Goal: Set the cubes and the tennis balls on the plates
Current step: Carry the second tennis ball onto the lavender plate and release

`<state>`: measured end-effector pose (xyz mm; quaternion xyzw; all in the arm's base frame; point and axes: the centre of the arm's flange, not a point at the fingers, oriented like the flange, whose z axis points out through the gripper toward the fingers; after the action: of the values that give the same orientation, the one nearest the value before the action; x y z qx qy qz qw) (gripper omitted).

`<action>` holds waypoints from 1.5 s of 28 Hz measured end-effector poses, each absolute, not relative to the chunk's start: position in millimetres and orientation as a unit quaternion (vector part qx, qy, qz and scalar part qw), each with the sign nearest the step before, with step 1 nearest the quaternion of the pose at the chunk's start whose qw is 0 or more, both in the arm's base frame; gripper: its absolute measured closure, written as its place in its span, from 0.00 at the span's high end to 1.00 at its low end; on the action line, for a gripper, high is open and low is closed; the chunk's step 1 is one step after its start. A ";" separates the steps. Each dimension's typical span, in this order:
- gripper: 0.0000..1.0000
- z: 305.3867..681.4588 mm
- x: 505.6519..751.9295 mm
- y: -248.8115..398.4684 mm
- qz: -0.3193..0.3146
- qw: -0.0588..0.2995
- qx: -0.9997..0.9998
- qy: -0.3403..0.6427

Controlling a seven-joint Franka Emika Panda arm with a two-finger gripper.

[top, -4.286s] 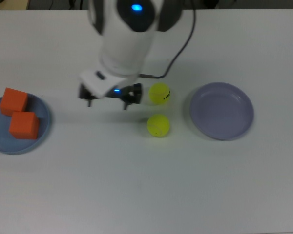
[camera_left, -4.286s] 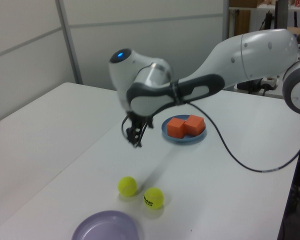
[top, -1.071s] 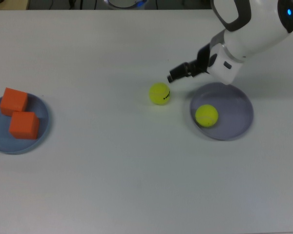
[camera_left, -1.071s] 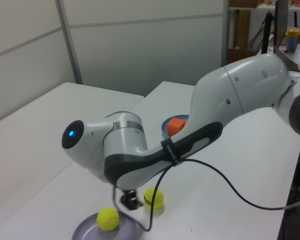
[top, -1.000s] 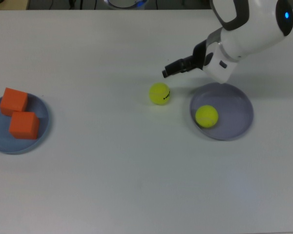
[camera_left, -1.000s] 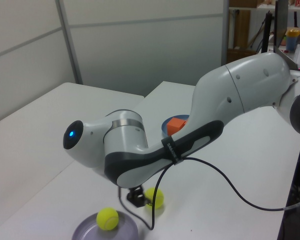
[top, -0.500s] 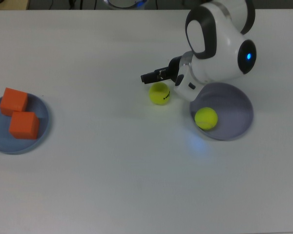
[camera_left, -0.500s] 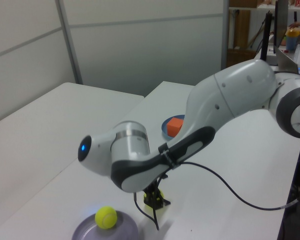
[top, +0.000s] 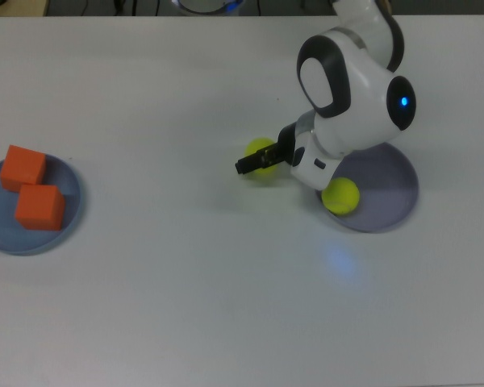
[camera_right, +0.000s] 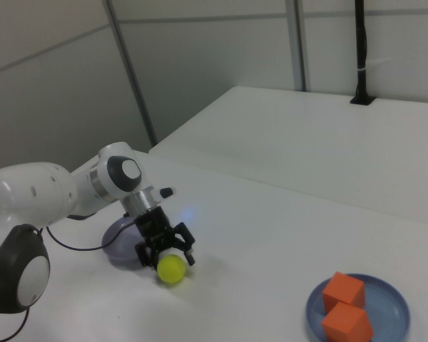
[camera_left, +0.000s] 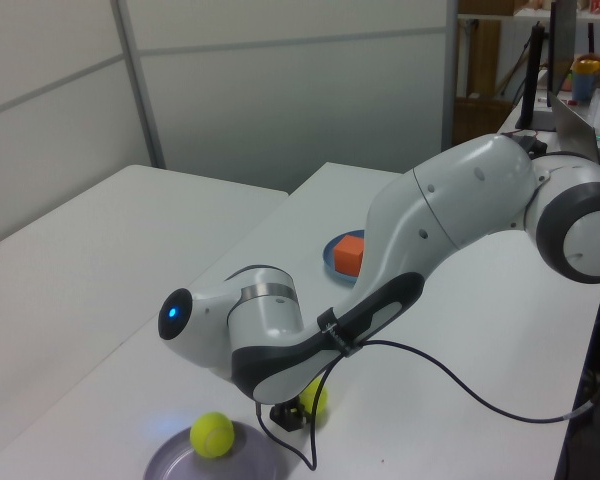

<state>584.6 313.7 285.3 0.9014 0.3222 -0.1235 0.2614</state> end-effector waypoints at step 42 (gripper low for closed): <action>0.82 358.0 525.0 443.5 -0.006 0.217 0.906 0.364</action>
<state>525.0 443.5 358.0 0.9057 0.3643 -0.0057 0.2168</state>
